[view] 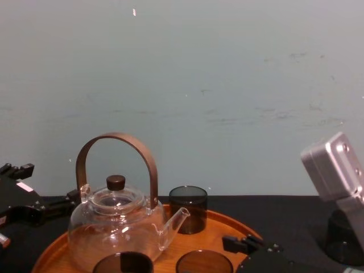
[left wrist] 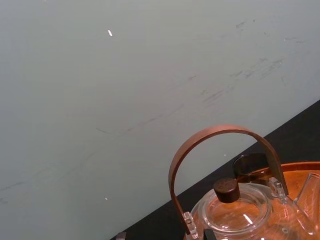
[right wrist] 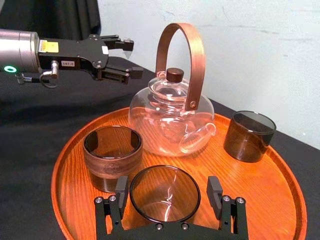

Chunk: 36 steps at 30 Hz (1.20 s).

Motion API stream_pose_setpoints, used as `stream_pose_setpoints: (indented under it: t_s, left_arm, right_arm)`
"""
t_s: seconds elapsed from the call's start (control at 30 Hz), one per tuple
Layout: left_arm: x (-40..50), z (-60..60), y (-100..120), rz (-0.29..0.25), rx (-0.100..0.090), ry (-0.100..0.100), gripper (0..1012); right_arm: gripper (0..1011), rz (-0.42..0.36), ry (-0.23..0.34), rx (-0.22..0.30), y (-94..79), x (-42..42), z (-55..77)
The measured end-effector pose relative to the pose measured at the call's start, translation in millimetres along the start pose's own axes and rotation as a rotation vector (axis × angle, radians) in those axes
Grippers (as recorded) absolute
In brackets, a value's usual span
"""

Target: Pick up the glass from the table and place it on the tray.

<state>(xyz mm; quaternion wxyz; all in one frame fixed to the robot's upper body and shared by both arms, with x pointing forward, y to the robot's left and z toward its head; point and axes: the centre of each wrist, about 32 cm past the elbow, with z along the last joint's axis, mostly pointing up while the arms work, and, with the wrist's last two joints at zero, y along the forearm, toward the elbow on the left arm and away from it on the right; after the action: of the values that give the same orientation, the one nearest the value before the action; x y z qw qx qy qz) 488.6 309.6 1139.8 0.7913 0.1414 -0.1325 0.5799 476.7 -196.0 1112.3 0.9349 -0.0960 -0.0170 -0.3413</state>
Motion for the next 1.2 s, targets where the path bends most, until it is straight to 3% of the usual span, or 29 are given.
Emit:
stream_pose_setpoints:
  t_s: [0.3,0.53,0.83,1.2]
  left_arm:
    - [0.0,0.0,0.0,0.000,0.000,0.000,1001]
    - [0.0,0.0,0.0,0.000,0.000,0.000,1002]
    - [0.0,0.0,0.0,0.000,0.000,0.000,1001]
    - [0.0,0.0,0.0,0.000,0.000,0.000,1001]
  right_arm:
    - [1002,-0.001,-0.003,0.012,-7.2,-0.9,3.3]
    - [1002,-0.006,0.027,0.034,-20.4,1.2,4.3]
    - [1002,-0.058,0.076,0.067,-50.1,11.1,0.2]
    - [1002,-0.135,0.098,0.063,-77.3,21.2,-8.1]
